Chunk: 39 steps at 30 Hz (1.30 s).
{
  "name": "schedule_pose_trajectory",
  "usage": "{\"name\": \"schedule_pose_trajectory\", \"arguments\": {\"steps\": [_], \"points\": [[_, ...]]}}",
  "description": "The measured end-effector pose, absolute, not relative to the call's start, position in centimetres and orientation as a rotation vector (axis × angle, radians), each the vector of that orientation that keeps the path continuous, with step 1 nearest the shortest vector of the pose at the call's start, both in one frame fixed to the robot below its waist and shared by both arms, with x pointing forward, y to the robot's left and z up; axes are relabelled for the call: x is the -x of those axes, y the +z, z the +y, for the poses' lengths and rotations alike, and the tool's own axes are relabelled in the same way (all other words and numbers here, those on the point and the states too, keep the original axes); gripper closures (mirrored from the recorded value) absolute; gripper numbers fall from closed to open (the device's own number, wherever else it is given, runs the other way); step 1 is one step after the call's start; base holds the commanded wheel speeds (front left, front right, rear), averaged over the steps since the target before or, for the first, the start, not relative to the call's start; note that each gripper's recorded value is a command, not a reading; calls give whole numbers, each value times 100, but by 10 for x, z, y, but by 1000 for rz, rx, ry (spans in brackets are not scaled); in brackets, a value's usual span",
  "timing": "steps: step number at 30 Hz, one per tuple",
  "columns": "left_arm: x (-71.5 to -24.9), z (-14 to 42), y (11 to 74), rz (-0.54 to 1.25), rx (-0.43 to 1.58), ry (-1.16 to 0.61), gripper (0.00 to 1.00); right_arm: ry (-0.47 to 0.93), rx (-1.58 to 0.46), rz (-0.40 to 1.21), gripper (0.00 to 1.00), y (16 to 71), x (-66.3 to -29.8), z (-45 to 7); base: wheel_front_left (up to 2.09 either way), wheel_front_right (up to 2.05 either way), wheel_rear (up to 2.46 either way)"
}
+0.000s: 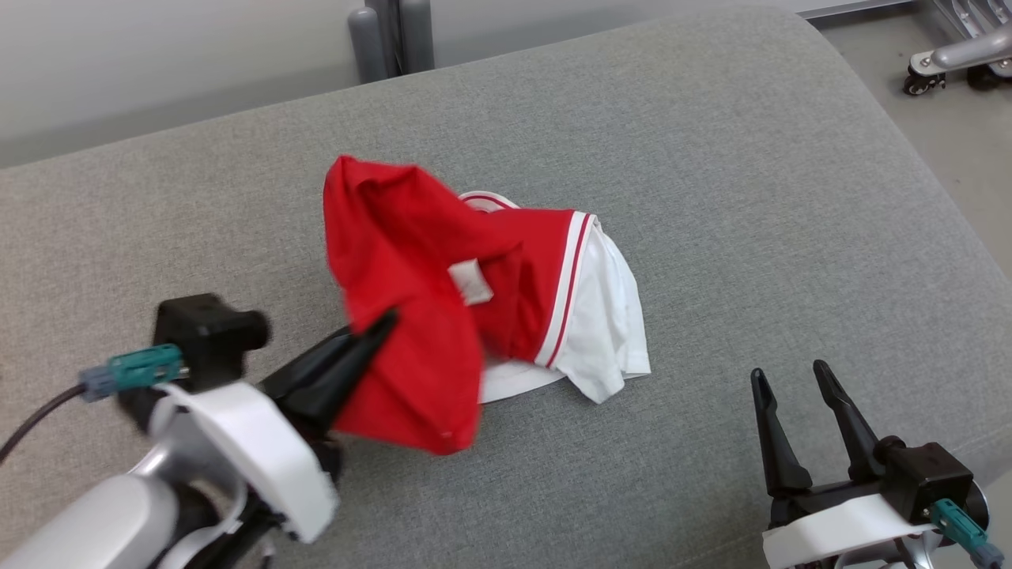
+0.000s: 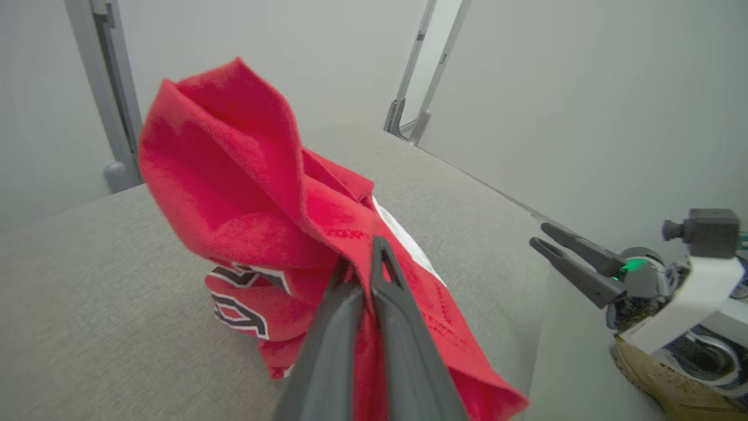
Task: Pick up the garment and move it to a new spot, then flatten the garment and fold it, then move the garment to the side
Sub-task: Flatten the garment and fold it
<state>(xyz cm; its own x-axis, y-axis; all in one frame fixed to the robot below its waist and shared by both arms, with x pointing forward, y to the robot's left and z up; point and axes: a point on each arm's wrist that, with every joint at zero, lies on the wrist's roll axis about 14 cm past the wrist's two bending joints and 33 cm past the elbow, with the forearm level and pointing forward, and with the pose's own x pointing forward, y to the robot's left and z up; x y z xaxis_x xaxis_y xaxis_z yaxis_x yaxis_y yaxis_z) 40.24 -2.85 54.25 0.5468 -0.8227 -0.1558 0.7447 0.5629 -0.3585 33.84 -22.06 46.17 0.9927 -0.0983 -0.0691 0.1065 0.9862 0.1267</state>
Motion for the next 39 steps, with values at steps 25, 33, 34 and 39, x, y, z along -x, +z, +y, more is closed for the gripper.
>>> {"name": "schedule_pose_trajectory", "arguments": {"steps": [25, 33, 34, 39], "points": [[-393, 82, 430, 535, 245, -451, 0, -39, -102, 62, 0, 462, -345, -204, 0, 0, 0], [-386, 30, 413, 642, 309, -556, 0, -59, -111, 67, 0, 461, -346, -209, 0, 0, 0], [-387, 29, 411, 649, 310, -559, 0, -66, -110, 70, 0, 460, -345, -211, 0, 0, 0], [-395, 25, 406, 658, 315, -564, 100, -90, -114, 80, 0, 457, -343, -218, 0, 0, 0]]}}
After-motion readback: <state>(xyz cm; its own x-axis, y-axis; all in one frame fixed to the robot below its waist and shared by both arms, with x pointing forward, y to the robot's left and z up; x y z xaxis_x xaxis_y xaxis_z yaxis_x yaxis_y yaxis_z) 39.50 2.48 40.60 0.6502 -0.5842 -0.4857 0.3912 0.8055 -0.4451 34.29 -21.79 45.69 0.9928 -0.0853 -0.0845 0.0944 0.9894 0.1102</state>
